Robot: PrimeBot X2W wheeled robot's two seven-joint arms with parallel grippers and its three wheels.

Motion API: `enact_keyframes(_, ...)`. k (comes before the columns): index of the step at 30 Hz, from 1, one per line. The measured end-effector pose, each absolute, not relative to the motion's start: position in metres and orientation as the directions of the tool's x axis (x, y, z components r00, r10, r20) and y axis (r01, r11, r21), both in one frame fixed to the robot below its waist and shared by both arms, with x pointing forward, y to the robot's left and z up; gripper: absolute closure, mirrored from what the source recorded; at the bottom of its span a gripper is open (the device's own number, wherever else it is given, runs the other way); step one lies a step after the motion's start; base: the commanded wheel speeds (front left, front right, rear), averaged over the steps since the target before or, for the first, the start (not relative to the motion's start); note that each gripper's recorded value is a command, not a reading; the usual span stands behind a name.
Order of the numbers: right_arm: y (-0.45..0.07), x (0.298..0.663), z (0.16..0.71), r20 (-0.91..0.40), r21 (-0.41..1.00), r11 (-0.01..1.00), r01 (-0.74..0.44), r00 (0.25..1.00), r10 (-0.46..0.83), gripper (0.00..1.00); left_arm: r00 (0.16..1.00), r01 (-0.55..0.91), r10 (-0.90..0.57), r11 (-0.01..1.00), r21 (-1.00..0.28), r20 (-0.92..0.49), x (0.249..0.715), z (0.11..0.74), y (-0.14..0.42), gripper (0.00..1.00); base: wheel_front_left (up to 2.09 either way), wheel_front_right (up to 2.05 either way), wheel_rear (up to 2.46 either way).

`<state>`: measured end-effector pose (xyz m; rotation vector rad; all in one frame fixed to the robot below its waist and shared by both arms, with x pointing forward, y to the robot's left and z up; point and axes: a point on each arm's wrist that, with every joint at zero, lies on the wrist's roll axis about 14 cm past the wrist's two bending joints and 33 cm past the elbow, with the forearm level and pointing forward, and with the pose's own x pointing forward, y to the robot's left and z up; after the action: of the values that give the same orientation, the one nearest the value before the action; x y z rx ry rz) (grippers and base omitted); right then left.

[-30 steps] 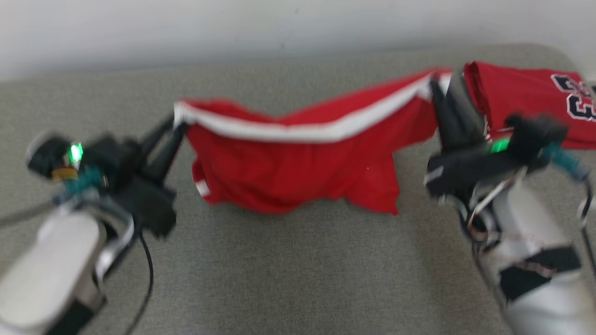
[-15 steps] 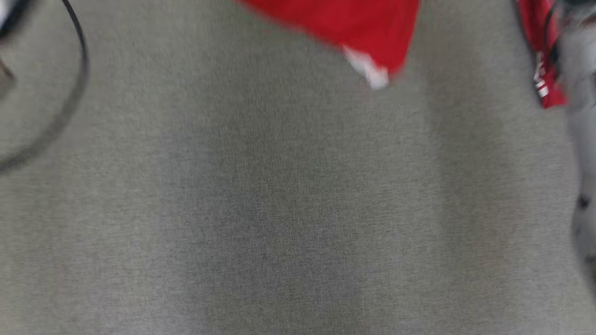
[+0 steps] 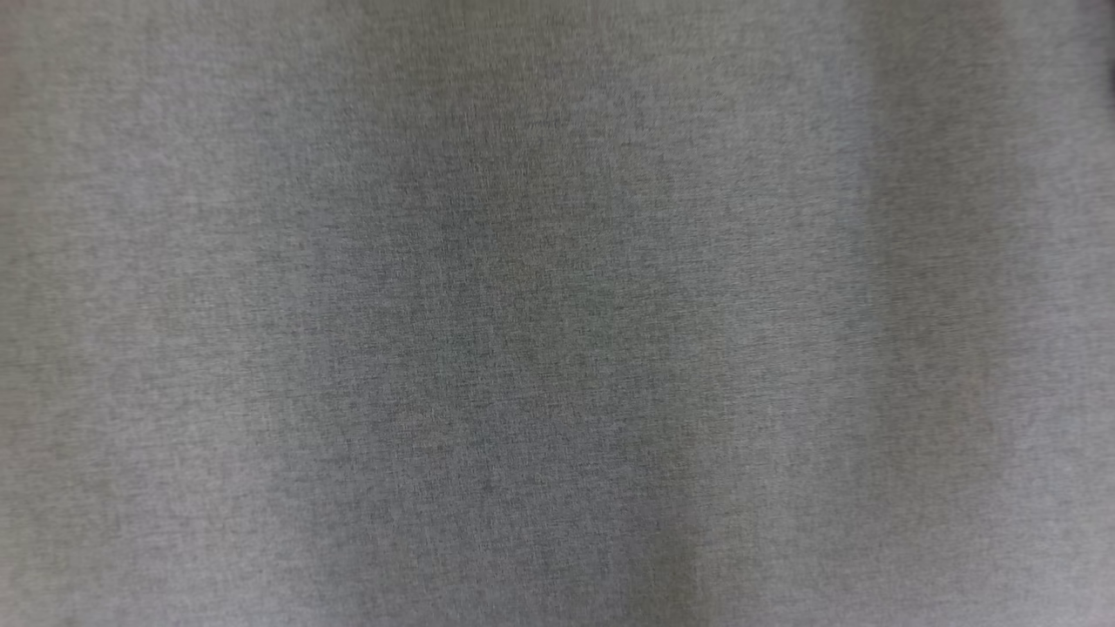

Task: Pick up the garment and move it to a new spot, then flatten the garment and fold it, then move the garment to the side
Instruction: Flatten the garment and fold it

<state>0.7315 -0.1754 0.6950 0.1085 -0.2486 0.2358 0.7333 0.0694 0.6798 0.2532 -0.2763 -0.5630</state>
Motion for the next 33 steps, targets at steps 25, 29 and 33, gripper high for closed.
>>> enact_keyframes(25,-0.189,0.615,0.533,0.015,0.209,0.941,-0.267,0.963,0.270,1.00,0.843,0.532,-0.536,0.843,0.080,0.045,0.609,0.525,0.080,1.00,0.00,0.00,0.00)
enact_keyframes(29,-0.195,0.576,0.510,-0.031,0.256,0.935,-0.244,0.965,0.261,1.00,0.844,0.536,-0.536,0.844,0.013,0.005,0.566,0.507,0.072,1.00,0.00,0.00,0.00)
enact_keyframes(33,-0.200,0.537,0.489,-0.082,0.305,0.929,-0.209,0.966,0.245,1.00,0.856,0.516,-0.517,0.856,-0.024,-0.017,0.532,0.501,0.074,1.00,0.00,0.00,0.00)
